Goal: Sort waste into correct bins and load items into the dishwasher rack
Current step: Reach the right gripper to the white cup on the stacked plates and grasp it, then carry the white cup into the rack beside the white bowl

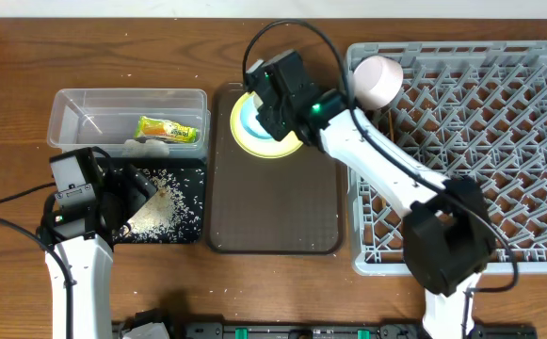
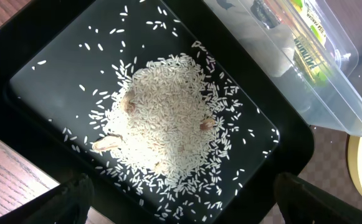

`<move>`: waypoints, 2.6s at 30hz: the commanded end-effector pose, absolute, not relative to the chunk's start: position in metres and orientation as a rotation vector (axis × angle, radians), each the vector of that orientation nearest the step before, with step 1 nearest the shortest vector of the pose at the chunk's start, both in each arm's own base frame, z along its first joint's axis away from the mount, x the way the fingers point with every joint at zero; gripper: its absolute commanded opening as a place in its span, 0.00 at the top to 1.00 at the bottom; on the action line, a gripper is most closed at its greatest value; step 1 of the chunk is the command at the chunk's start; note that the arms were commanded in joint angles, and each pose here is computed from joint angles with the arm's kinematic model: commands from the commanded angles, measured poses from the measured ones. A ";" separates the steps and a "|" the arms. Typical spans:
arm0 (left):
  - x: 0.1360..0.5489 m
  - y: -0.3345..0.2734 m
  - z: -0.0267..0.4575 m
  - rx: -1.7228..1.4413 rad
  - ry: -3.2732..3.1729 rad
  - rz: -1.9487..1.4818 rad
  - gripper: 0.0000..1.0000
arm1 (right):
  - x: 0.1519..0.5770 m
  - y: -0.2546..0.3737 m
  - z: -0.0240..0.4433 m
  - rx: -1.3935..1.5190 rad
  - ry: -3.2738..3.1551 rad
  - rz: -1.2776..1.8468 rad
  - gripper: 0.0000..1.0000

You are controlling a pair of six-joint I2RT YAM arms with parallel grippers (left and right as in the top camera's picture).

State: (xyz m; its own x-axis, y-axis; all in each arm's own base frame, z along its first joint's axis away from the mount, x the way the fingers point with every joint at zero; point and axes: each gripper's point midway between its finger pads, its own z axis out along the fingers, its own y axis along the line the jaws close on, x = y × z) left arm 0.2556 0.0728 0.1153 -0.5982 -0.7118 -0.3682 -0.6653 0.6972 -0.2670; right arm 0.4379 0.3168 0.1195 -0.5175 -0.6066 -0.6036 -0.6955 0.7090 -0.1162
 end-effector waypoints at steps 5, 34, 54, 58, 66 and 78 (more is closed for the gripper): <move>0.257 0.077 0.120 -1.075 2.441 -0.120 0.04 | 0.440 0.326 0.095 -1.078 2.266 0.164 0.70; 0.257 0.077 0.120 -1.075 2.441 -0.120 0.05 | 0.442 0.333 0.085 -1.132 2.236 0.156 0.95; 0.257 0.077 0.120 -1.075 2.441 -0.120 0.05 | 0.396 0.315 0.221 -0.935 2.209 0.546 0.99; 0.257 0.077 0.120 -1.075 2.441 -0.120 0.04 | 0.383 0.290 0.233 -0.915 2.260 0.680 0.99; 0.257 0.077 0.120 -1.075 2.441 -0.120 0.05 | 0.383 0.223 0.222 -0.758 2.392 0.960 0.99; 0.257 0.077 0.120 -1.075 2.441 -0.120 0.05 | 0.389 0.165 0.196 -0.571 2.242 1.329 0.99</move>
State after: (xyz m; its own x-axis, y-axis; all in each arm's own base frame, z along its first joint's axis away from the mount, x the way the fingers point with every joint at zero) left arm 0.2556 0.0728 0.1153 -0.5982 -0.7118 -0.3682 -0.6653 0.6972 -0.2670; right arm 0.3999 0.1619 0.1951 -0.8012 -0.1430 -0.5811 -0.5493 0.5611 0.6193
